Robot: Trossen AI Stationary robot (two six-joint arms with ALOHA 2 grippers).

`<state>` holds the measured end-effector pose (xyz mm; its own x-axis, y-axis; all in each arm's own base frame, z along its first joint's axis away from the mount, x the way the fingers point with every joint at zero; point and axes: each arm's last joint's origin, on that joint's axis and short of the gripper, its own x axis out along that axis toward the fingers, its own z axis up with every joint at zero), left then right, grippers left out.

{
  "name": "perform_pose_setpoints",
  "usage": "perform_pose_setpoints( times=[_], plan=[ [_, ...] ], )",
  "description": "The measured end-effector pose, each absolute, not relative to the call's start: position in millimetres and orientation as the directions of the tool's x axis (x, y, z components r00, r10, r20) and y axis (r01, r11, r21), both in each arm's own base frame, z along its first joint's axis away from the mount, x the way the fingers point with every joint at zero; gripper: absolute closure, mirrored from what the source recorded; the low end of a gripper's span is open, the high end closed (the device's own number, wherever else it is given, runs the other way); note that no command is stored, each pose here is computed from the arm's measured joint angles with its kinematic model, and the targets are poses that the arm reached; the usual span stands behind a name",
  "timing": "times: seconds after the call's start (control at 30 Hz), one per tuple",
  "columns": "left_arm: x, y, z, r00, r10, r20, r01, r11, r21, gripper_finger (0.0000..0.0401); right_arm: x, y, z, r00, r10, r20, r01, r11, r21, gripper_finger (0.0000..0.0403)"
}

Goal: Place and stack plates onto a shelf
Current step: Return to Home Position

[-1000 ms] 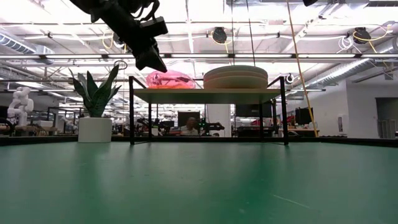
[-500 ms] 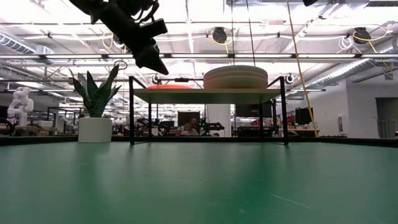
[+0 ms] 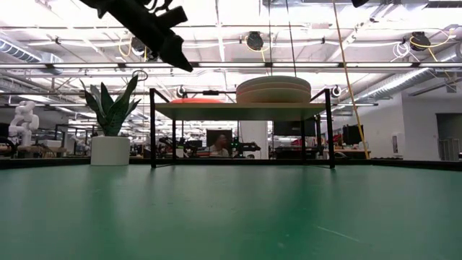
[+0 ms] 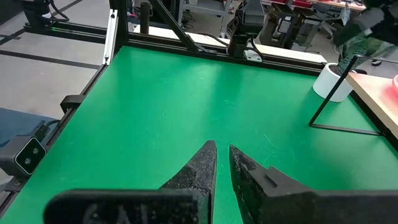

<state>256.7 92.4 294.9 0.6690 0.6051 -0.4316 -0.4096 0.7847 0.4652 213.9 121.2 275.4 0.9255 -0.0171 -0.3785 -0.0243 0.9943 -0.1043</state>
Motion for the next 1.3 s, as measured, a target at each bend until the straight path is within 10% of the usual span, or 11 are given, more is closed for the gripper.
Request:
perform_pose_setpoints(
  times=[0.5,1.3],
  plan=[
    [235,32,308,0.795,0.311,-0.520,-0.234,0.949,0.210,0.0324,214,120,276,0.927,-0.046,-0.372,-0.007,0.990,-0.139,0.0386],
    [180,-44,267,0.971,0.059,-0.233,-0.027,0.990,0.135,0.0326,188,104,230,0.938,-0.035,-0.345,-0.028,0.984,-0.177,0.0403]
  ],
)
